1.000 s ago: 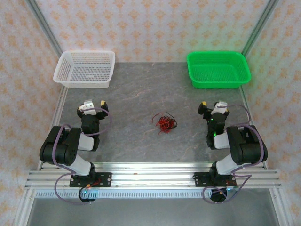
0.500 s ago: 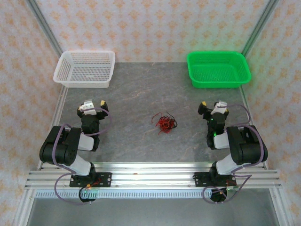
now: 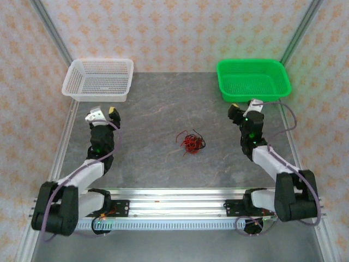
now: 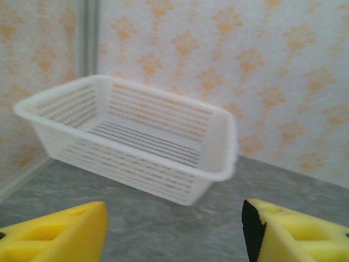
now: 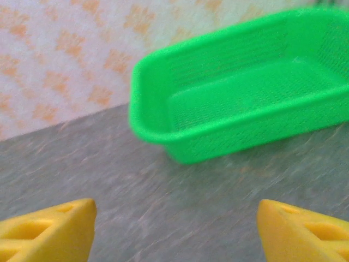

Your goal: Untangle the cables

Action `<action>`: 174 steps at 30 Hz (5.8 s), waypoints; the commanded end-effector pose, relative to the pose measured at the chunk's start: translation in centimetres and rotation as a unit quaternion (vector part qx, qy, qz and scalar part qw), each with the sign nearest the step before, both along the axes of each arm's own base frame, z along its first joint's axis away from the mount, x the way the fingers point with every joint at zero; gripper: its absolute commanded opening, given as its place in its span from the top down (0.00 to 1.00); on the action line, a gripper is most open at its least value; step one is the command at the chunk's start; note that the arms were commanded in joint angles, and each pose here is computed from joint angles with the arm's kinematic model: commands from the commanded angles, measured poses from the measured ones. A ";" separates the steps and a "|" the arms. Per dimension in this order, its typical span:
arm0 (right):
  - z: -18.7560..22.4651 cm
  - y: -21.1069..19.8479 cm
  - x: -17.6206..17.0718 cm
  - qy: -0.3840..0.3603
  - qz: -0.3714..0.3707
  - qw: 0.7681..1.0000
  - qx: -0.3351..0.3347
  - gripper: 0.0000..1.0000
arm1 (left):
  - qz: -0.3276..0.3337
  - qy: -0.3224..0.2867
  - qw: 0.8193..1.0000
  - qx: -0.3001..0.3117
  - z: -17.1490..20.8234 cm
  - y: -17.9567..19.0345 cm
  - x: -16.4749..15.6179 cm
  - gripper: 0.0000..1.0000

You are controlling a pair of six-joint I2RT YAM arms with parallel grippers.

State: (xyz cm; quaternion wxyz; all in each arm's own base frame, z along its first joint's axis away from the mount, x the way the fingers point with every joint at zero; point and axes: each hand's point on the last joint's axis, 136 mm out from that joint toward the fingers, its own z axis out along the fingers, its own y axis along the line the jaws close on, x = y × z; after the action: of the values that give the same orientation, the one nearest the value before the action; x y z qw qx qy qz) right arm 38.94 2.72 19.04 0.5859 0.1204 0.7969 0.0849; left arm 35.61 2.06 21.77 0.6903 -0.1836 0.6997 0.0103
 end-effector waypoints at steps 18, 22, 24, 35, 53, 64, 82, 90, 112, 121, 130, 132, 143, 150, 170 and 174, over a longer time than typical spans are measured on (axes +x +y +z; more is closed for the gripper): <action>-8.5 15.2 -14.9 0.295 0.209 0.910 0.203 0.25 | -0.235 0.119 0.959 -0.106 -1.4 -14.9 -5.2 0.34; -10.4 15.8 -14.6 0.299 0.211 0.911 0.190 0.28 | -0.247 0.115 0.956 -0.106 -0.9 -15.5 -5.3 0.34; -11.0 16.2 -14.2 0.295 0.214 0.912 0.186 0.31 | -0.250 0.113 0.956 -0.104 -0.6 -15.8 -5.3 0.34; -13.8 17.3 -10.8 0.279 0.209 0.924 0.154 0.46 | -0.258 0.112 0.954 -0.100 0.0 -16.0 -5.5 0.33; -14.3 20.4 -9.0 0.196 0.287 0.926 0.147 0.56 | -0.287 0.114 0.946 -0.099 0.4 -17.2 -5.6 0.33; -13.4 21.3 -8.6 0.151 0.325 0.924 0.131 0.82 | -0.319 0.126 0.935 -0.091 0.3 -19.0 -5.7 0.33; -11.8 20.2 -10.3 0.185 0.364 0.913 0.019 1.00 | -0.363 0.191 0.912 0.009 -3.0 -23.5 -6.8 0.33; -10.7 20.0 -11.1 0.231 0.377 0.897 -0.013 1.00 | -0.451 0.214 0.864 0.060 -6.2 -29.1 -8.2 0.33; -11.7 20.4 -11.7 0.269 0.390 0.881 -0.015 1.00 | -0.504 0.238 0.824 0.097 -12.5 -34.2 -4.9 0.34; -11.6 20.3 -11.7 0.267 0.387 0.883 -0.010 1.00 | -0.531 0.252 0.807 0.059 -14.7 -33.5 -3.6 0.61; -12.2 19.8 -10.6 0.277 0.349 0.895 -0.011 1.00 | -0.566 0.242 0.788 0.002 -14.6 -33.8 -4.6 1.00; -12.3 19.6 -10.2 0.281 0.335 0.899 -0.007 1.00 | -0.559 0.241 0.794 -0.014 -14.5 -33.2 -4.9 1.00; -10.9 20.4 -9.5 0.297 0.286 0.907 0.083 0.46 | -0.478 0.235 0.832 -0.153 -13.5 -28.9 -6.4 1.00; -8.0 21.5 -10.8 0.277 0.273 0.897 0.208 0.33 | -0.440 0.223 0.835 -0.243 -12.2 -28.1 -6.3 1.00; -10.6 23.7 -12.4 0.293 0.240 0.880 0.286 0.37 | -0.468 0.132 0.769 -0.415 -9.2 -28.6 -7.2 1.00; -11.6 24.8 -11.8 0.302 0.249 0.876 0.282 0.40 | -0.472 0.126 0.762 -0.425 -9.1 -28.5 -7.5 1.00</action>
State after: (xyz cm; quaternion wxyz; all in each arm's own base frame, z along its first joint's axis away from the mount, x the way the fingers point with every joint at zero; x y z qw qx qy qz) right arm 25.62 25.70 5.63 0.1957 0.1068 0.8991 0.3768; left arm 28.12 -26.30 9.40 0.3434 -0.1108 0.7581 -0.5432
